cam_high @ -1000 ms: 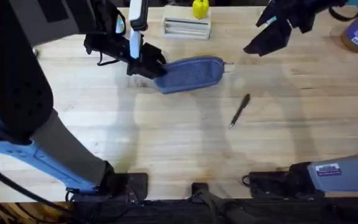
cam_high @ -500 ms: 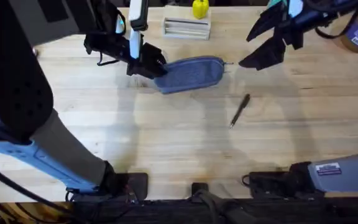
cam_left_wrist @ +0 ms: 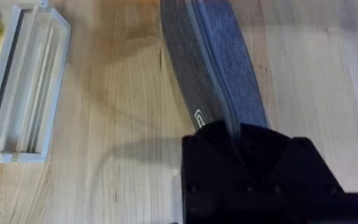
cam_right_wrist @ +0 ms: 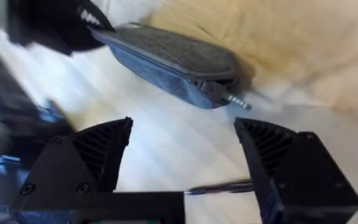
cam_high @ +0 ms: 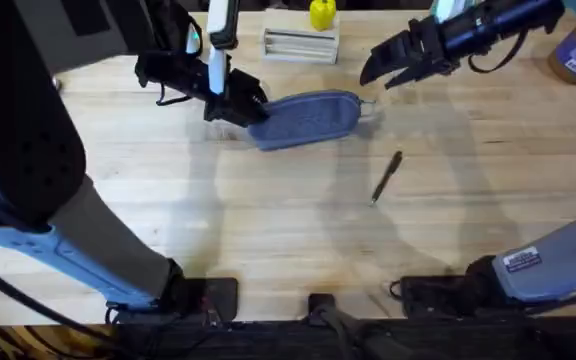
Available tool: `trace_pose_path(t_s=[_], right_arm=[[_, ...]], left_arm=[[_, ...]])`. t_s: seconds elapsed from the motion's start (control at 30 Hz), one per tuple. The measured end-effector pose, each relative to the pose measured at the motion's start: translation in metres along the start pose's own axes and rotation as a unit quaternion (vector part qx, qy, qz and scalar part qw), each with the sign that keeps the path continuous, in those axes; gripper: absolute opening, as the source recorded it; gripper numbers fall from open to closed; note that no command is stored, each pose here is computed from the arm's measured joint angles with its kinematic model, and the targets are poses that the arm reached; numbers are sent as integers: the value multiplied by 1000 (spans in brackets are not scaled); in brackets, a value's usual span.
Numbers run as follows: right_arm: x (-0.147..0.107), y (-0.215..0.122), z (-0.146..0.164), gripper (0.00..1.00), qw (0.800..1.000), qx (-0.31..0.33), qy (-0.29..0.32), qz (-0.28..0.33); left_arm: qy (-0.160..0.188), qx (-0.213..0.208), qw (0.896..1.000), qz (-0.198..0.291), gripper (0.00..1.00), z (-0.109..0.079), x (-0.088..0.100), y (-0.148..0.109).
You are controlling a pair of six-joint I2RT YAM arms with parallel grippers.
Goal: Unzip the bag, pick up the pens from the table one at a time and place them inside, then zip the bag closed.
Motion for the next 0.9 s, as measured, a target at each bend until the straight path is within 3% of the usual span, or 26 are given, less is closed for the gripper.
trace_pose_path(t_s=[0.1, 0.27, 0.6, 0.9], right_arm=[[-3, 4, -9, 994, 997, 29, 75, 2], [-9, 14, -22, 994, 989, 53, 137, 7], [-22, 46, -43, 994, 975, 86, 206, 3], [-6, 64, -37, 994, 976, 92, 195, -13]], left_arm=[[0, 0, 1000, 0, 42, 0, 0, 0], [0, 0, 1000, 0, 42, 0, 0, 0], [0, 0, 1000, 0, 42, 0, 0, 0], [0, 0, 1000, 0, 42, 0, 0, 0]])
Point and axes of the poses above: each hand's point on the last joint's axis, 136 mm out from that joint toward the fingers, its own y axis out along the fingers, its own z axis along the line the jaws close on, x = y × z, the point moved 8 cm from there along -y, back along the fingers, and after that the axes turned 4 degrees about -y, right-handed, at the moved point
